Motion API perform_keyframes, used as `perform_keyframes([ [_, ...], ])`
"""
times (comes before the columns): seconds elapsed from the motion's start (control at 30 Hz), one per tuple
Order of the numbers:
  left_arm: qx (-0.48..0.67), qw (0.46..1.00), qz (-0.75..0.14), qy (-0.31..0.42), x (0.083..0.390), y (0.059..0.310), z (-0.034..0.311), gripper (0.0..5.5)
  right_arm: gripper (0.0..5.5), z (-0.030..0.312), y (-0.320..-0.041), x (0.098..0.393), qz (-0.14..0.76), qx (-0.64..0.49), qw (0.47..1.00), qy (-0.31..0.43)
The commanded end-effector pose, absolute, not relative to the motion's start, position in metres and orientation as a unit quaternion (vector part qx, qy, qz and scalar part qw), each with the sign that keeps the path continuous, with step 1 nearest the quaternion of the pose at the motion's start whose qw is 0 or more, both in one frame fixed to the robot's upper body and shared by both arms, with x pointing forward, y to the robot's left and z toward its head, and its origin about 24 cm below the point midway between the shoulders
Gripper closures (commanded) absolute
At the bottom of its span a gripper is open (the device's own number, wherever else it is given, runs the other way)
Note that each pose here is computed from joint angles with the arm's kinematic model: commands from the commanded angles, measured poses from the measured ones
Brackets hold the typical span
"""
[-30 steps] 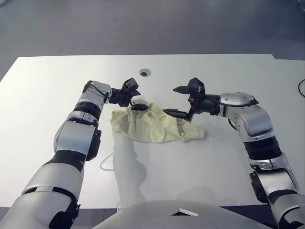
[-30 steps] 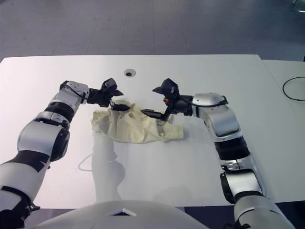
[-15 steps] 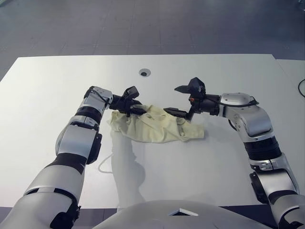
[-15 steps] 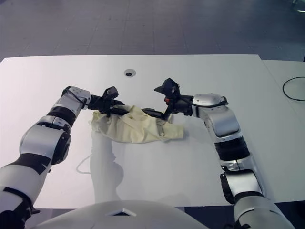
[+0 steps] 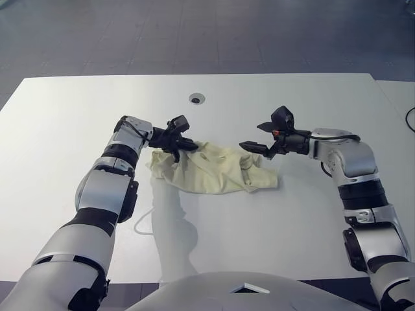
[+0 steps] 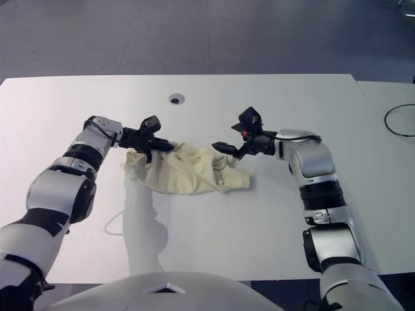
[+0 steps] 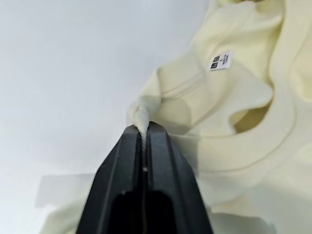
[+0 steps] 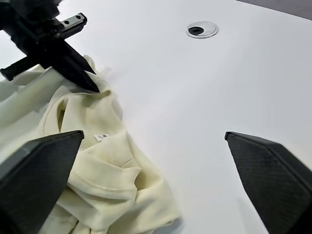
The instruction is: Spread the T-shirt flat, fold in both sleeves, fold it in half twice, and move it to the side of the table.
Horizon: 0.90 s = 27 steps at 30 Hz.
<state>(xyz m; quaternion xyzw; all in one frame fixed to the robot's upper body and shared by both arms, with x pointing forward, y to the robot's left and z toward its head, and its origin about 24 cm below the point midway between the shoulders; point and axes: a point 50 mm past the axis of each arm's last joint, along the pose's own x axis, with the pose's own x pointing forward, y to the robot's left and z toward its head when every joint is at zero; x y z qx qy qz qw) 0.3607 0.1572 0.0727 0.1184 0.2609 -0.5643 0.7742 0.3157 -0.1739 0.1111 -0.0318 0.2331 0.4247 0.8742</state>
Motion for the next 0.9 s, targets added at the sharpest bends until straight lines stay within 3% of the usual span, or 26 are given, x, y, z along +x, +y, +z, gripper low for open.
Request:
perform_keyframes([
  [0.03,0.106,0.773,-0.588,0.211,0.363,0.161,0.092,5.49,0.10,0.123,-0.170,0.315,0.443,0.008,0.868,0.226],
  [0.37,0.098,0.762,-0.628,0.123,0.350,0.175,0.136,5.49,0.10,0.125,-0.177,0.300,0.477,0.020,0.841,0.257],
  [0.9,0.135,0.746,-0.644,0.099,0.323,0.172,0.155,5.49,0.10,0.116,-0.171,0.300,0.488,0.025,0.828,0.275],
])
